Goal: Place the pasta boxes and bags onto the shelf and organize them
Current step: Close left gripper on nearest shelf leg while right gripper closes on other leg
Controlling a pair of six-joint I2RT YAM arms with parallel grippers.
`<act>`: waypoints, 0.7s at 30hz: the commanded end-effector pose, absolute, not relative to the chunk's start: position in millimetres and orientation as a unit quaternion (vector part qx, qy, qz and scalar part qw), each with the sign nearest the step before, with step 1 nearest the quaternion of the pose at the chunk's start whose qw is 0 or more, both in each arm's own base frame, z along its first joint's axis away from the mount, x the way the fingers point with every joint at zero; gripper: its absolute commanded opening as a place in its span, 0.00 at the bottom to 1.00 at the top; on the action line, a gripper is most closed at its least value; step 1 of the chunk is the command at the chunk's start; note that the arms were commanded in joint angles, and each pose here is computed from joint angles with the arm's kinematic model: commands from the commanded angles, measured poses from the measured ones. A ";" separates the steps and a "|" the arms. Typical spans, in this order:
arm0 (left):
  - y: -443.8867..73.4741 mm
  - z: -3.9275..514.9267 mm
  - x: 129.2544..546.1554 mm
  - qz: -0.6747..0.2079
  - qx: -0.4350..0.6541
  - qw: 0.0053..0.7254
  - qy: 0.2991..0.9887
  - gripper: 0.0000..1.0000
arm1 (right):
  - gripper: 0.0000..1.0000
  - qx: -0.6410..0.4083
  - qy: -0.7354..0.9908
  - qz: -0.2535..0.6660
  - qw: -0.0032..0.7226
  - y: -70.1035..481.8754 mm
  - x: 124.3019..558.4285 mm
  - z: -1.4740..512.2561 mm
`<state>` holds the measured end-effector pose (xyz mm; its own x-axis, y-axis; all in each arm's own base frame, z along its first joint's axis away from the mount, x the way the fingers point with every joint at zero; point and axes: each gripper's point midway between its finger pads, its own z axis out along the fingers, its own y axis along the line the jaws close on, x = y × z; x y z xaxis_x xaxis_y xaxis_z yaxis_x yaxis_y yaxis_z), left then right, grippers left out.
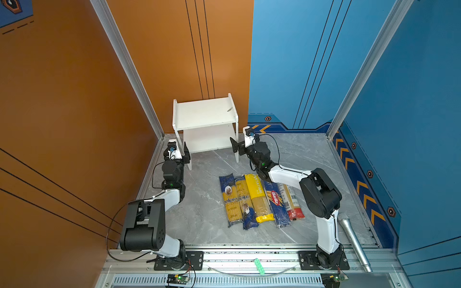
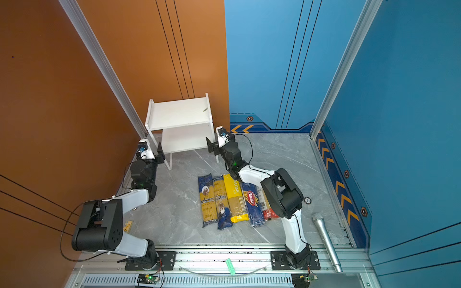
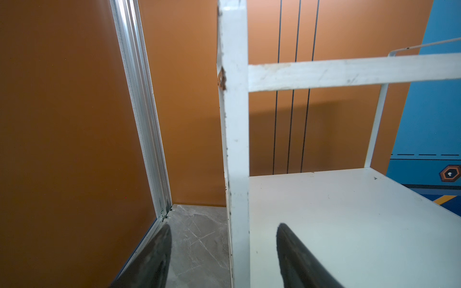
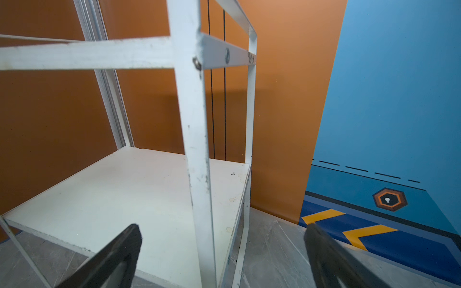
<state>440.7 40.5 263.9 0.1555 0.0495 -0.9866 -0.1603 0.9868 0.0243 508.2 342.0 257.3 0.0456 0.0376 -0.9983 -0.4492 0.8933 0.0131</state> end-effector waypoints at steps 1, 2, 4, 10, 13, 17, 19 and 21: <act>46.1 283.2 445.7 0.068 -0.054 0.779 0.621 0.63 | 1.00 -0.141 0.645 0.172 0.731 337.7 513.1 279.1; 46.2 283.0 447.0 0.066 -0.054 0.780 0.621 0.62 | 1.00 -0.139 0.645 0.172 0.731 336.8 513.9 278.6; 45.5 282.6 449.7 0.061 -0.055 0.781 0.619 0.60 | 1.00 -0.138 0.644 0.173 0.732 335.2 515.5 278.7; 42.9 278.6 458.5 0.039 -0.055 0.781 0.621 0.27 | 0.99 -0.123 0.626 0.194 0.746 334.4 516.2 287.1; 43.5 276.3 459.4 0.037 -0.057 0.780 0.622 0.10 | 0.98 -0.116 0.621 0.191 0.751 335.4 521.9 272.7; 45.8 272.9 457.9 0.043 -0.061 0.779 0.623 0.02 | 0.97 -0.113 0.615 0.188 0.757 339.1 527.4 270.6; 44.3 271.9 458.6 0.040 -0.057 0.778 0.624 0.01 | 0.97 -0.113 0.617 0.184 0.757 341.3 529.7 267.4; 44.0 269.9 460.1 0.038 -0.057 0.777 0.626 0.00 | 0.96 -0.108 0.615 0.174 0.761 342.1 529.8 266.1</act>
<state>458.1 36.0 263.3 0.1859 -0.0229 -0.9823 -0.1052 0.9935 -0.0431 527.7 345.1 238.9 0.1071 0.0860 -0.9905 -0.4331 0.9008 0.0314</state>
